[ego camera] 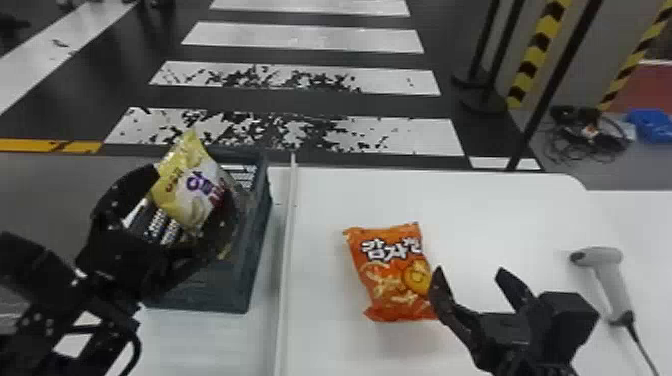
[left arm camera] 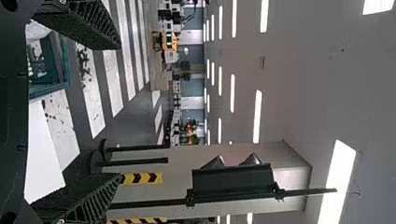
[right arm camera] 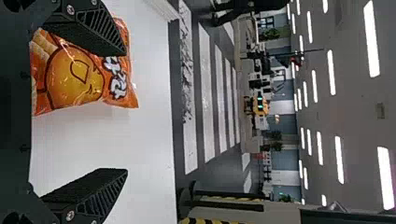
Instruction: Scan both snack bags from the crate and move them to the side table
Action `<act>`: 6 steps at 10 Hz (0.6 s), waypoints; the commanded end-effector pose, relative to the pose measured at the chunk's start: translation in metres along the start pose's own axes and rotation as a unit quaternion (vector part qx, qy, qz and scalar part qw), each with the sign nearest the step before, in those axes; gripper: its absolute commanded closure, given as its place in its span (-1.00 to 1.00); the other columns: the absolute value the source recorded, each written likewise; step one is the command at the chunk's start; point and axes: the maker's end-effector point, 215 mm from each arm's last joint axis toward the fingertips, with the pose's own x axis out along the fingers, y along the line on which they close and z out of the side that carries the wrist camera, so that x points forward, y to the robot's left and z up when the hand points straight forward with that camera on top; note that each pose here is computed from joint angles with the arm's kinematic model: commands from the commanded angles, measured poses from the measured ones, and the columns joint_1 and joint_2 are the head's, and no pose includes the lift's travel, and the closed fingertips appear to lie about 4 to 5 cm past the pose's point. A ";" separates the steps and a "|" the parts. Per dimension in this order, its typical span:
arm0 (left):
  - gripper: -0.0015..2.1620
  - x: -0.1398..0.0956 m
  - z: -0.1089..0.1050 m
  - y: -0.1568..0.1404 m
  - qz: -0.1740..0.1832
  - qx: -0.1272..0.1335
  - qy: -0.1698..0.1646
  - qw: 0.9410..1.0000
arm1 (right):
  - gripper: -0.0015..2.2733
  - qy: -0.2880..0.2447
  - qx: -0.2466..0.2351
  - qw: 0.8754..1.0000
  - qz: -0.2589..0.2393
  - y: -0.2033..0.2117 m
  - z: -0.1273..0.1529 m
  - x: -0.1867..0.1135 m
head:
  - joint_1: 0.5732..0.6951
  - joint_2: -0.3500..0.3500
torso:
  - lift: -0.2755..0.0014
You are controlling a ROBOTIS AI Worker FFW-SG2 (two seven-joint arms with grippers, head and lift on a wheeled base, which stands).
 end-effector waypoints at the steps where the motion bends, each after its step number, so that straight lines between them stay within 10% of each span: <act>1: -0.97 -0.017 -0.007 0.007 0.009 -0.003 0.002 1.000 | -0.90 0.056 0.035 0.998 0.022 -0.005 -0.015 0.005 | 1.00 -0.02 | 0.28; 6: -0.97 -0.062 -0.028 0.037 0.037 -0.016 -0.006 0.999 | -0.90 0.202 0.120 0.966 0.105 -0.016 -0.045 0.013 | 1.00 0.13 | 0.28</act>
